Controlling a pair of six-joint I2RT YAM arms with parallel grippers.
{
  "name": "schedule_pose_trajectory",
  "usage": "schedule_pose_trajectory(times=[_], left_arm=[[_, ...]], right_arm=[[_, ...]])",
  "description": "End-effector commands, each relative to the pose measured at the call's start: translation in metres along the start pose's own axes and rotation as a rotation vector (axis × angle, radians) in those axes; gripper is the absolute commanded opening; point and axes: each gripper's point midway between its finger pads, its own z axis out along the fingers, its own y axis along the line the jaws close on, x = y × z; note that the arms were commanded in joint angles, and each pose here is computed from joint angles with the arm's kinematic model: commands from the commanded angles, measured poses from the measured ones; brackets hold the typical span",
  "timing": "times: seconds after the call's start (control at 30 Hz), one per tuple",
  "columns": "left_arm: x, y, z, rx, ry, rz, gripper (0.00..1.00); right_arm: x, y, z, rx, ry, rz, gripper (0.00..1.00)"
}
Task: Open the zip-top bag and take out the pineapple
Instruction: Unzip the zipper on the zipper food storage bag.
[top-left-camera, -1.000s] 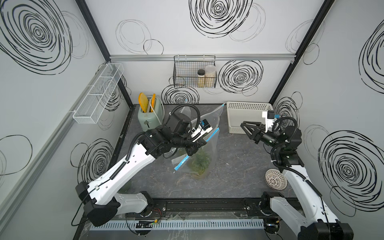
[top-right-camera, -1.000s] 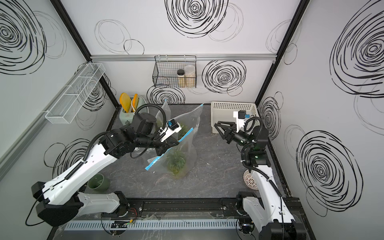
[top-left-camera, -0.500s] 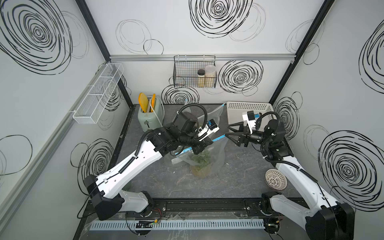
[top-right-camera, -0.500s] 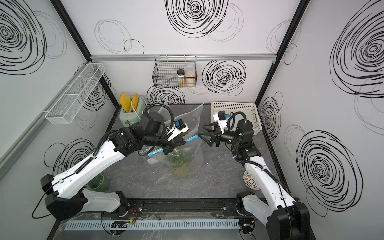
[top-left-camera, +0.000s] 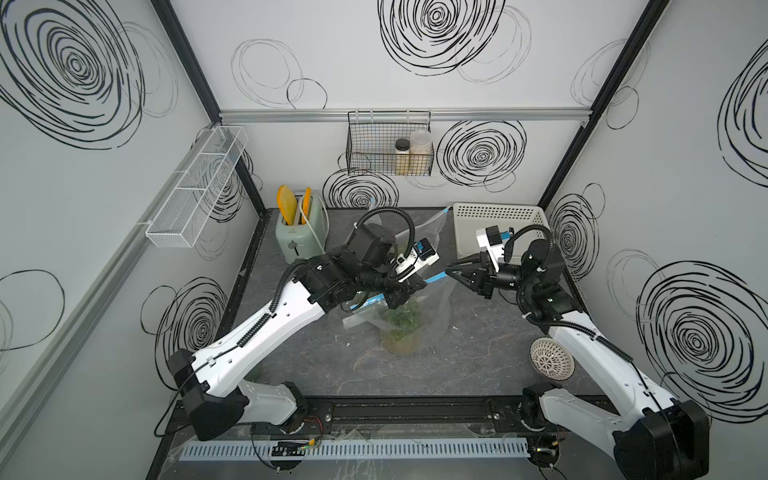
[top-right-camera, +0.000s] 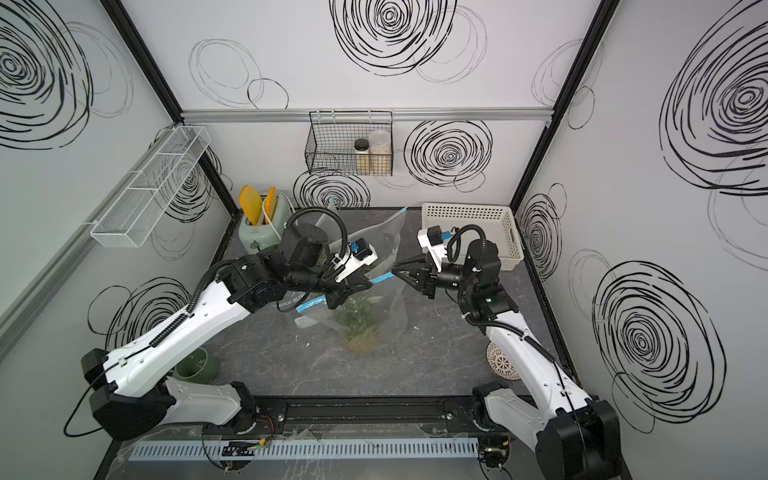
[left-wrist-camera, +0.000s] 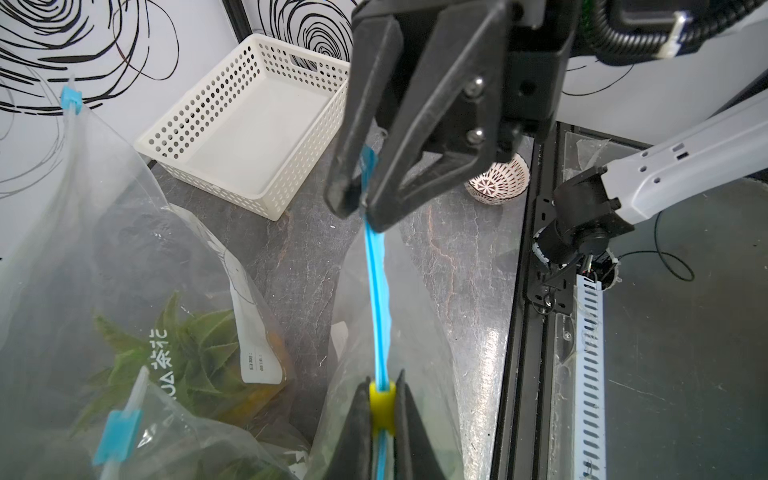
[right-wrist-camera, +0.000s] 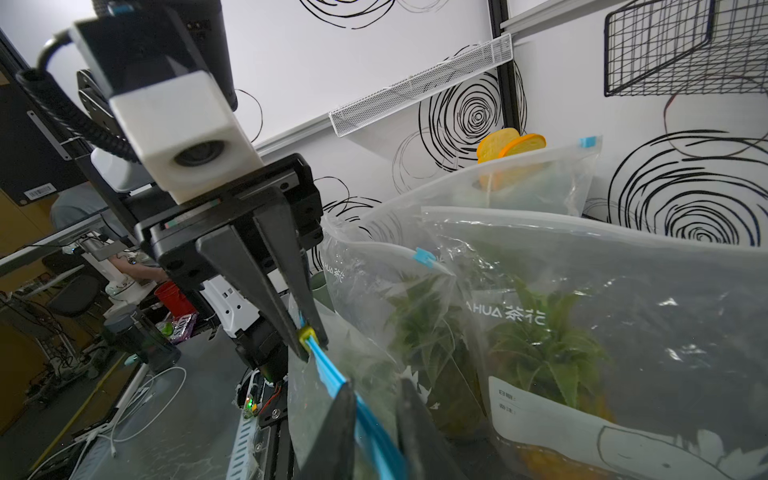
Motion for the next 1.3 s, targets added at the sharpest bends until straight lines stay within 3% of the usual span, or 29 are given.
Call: schedule_pose_trajectory(times=[0.0,0.33,0.83,1.27], left_arm=[[-0.025,-0.002,-0.005,0.0,-0.095,0.04,0.0],[-0.019,0.005,-0.014,-0.048,-0.084,0.023,0.0],[-0.004,0.012,-0.018,-0.079,-0.034,0.004,0.02],[0.036,0.003,-0.049,-0.127,0.061,-0.076,0.02]], right_arm=[[-0.007,0.001,0.0,0.019,-0.012,-0.025,0.0],[-0.02,-0.022,-0.011,0.203,-0.044,-0.038,0.0],[-0.038,-0.066,-0.064,0.435,-0.129,0.001,0.0],[-0.045,-0.096,-0.089,0.554,-0.175,0.05,0.0]])
